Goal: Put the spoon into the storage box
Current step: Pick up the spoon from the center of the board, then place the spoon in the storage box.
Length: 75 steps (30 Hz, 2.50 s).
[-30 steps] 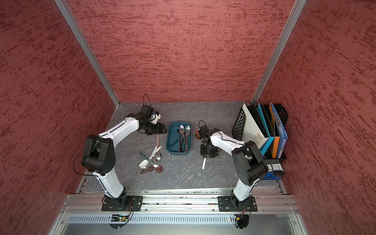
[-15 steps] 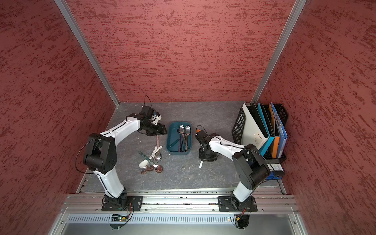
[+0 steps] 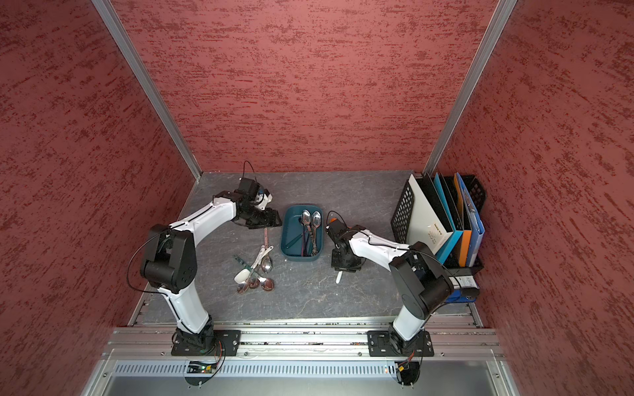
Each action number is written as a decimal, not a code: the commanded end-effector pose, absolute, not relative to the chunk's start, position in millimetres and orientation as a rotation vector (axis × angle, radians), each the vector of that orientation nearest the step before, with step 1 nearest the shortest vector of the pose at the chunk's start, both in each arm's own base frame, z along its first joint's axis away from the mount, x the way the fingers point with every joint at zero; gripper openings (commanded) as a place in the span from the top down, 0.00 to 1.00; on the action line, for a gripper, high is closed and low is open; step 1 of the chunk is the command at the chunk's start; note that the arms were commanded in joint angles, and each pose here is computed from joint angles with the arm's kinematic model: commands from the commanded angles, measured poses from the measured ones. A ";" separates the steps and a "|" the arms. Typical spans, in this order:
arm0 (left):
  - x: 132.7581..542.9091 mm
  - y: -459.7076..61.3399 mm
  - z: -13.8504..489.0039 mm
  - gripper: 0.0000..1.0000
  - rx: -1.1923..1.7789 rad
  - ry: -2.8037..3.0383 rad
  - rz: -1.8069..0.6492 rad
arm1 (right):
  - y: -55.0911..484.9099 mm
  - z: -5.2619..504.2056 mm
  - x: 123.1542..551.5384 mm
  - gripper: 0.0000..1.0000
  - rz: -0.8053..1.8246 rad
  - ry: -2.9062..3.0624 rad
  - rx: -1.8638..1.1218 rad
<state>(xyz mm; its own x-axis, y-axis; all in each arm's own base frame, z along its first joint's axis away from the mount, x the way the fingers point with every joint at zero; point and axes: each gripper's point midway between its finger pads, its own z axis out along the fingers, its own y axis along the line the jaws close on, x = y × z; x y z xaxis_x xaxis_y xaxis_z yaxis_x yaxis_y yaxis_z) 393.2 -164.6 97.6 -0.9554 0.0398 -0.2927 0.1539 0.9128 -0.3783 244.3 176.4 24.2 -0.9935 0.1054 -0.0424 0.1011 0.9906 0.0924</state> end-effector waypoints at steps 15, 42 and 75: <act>394.6 -165.0 97.0 0.22 0.167 2.792 -0.584 | 175.5 27.1 237.7 0.94 0.085 3.120 0.122; 394.3 -135.0 118.1 0.22 -0.117 2.694 -0.698 | 288.9 112.8 357.4 0.98 0.418 2.940 -0.192; 403.1 -147.2 124.2 0.22 0.038 2.708 -0.638 | 251.7 128.9 378.1 0.64 0.340 2.882 0.066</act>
